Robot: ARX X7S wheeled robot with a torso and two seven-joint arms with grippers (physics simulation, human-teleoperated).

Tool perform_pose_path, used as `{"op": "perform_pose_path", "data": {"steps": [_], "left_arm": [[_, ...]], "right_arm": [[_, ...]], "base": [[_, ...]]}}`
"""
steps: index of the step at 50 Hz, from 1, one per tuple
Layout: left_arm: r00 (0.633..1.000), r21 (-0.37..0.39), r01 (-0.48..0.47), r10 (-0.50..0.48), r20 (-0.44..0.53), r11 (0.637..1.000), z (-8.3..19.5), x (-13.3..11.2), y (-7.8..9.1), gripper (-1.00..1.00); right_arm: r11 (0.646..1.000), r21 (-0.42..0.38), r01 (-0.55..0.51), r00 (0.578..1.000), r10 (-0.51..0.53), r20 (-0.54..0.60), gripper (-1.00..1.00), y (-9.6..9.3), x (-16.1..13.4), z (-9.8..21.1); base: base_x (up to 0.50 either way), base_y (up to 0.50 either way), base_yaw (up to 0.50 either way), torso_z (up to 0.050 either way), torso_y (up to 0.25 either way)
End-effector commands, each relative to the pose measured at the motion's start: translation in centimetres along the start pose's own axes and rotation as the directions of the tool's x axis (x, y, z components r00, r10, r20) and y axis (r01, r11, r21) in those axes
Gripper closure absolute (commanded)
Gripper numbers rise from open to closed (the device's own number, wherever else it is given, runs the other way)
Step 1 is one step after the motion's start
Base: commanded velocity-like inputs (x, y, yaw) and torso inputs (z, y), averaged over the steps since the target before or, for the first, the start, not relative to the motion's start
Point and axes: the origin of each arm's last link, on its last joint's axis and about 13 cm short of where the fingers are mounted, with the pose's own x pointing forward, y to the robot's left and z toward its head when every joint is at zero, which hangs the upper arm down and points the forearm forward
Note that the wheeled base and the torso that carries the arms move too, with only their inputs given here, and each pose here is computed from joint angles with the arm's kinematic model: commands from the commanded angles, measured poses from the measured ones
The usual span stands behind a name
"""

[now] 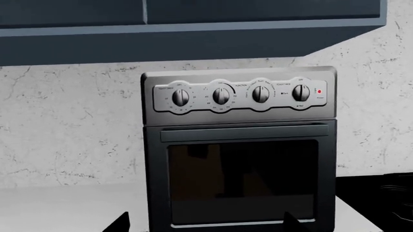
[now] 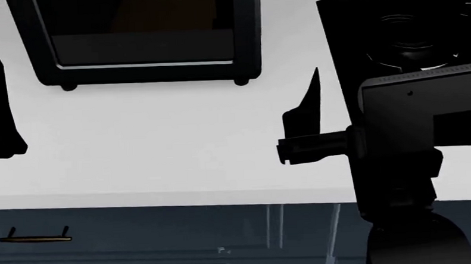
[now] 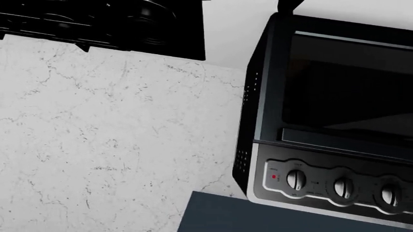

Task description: Turn on the toaster oven by setting the timer.

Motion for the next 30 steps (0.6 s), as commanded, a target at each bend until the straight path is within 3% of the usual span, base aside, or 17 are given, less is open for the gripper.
{"op": "perform_pose_path", "data": {"steps": [1,30], "left_arm": [[1.000,0.005,0.005,-0.005,0.008,1.000,0.30,-0.37,0.11,-1.00],[1.000,0.028,0.006,-0.007,0.008,1.000,0.40,-0.91,0.23,-1.00]], "right_arm": [[1.000,-0.006,-0.008,1.000,0.008,0.008,-1.00,0.05,-0.26,0.59],[1.000,-0.010,-0.011,1.000,0.012,0.021,-1.00,0.03,-0.62,1.10]], "base": [[0.00,0.50,0.00,0.000,0.000],[0.00,0.50,0.00,0.000,0.000]]}}
